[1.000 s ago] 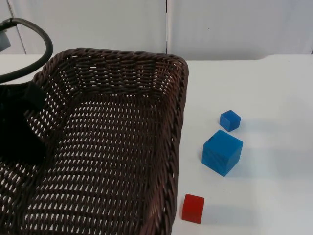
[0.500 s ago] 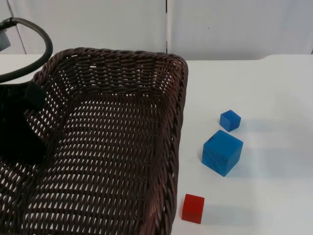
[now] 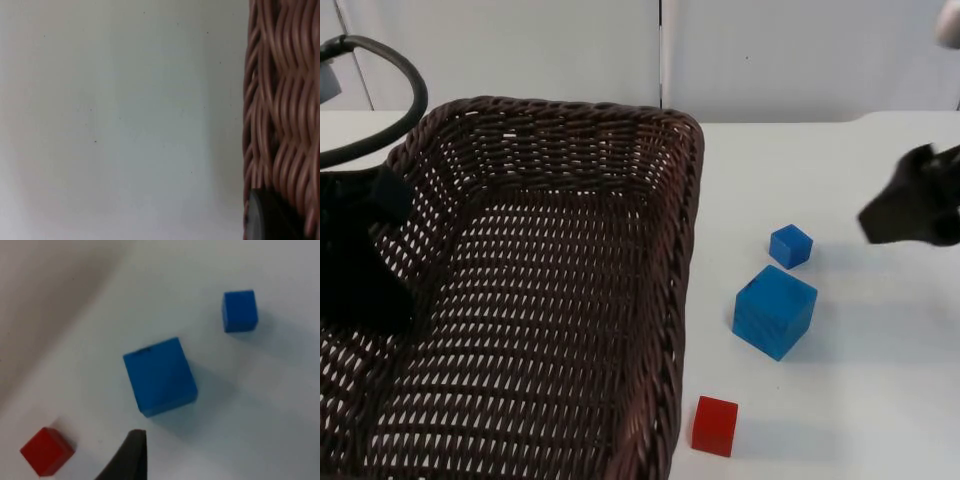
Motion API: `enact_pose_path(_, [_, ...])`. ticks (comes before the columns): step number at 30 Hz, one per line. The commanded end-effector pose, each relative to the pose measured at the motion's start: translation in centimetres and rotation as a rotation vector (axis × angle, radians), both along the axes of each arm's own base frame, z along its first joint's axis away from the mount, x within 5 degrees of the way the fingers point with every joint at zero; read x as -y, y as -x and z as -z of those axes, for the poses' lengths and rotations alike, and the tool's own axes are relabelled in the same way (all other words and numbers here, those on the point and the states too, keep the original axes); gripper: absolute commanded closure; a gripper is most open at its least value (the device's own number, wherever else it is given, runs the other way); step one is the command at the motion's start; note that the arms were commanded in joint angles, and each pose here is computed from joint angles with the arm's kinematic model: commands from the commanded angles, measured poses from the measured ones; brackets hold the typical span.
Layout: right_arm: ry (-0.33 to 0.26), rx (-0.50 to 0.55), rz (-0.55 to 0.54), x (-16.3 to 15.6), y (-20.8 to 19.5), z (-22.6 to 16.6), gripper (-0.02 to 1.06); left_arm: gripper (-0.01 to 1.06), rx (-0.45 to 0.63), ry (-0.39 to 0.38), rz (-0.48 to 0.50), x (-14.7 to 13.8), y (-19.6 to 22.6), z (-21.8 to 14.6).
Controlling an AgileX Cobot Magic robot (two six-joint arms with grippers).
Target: Pick up the basket with the left hand and place the largest block into the basket with the right hand.
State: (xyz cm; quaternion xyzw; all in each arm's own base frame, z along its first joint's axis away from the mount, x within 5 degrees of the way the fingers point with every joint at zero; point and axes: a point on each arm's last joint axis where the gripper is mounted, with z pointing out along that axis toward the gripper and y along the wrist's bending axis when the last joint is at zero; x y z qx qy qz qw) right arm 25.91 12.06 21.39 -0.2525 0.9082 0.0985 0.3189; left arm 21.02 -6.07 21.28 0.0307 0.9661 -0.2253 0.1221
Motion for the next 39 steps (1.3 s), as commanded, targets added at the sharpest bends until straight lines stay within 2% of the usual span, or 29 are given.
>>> enact_pose_path(1, [0.002,0.060,-0.016,-1.0,-0.6,0.4,-0.01,1.05,0.014,0.026,-0.021,0.2,0.0,-0.4])
enact_pose_path(9, [0.018,0.065,-0.014,-2.2,-1.6,2.9,-0.01,1.05,0.014,0.026,-0.021,0.2,0.0,-0.4])
enact_pose_path(13, [0.063,0.055,-0.045,-2.3,-2.1,4.5,-0.01,1.05,0.014,0.026,-0.021,0.2,0.0,-0.4])
enact_pose_path(16, [0.129,0.059,-0.122,-2.4,-2.2,5.6,-0.01,1.05,0.014,0.026,-0.021,0.2,0.0,-0.4])
enact_pose_path(28, [0.133,-0.038,-0.155,-3.9,-4.4,6.5,-0.01,1.05,0.014,0.026,-0.021,0.2,0.0,-0.4])
enact_pose_path(31, [0.149,-0.072,-0.202,-5.1,-4.8,7.3,-0.01,1.05,0.014,0.023,-0.019,0.2,0.0,-0.4])
enact_pose_path(39, [0.175,-0.022,-0.288,-7.7,-5.3,8.4,-0.01,1.05,0.014,0.022,-0.018,0.2,0.0,-0.4])
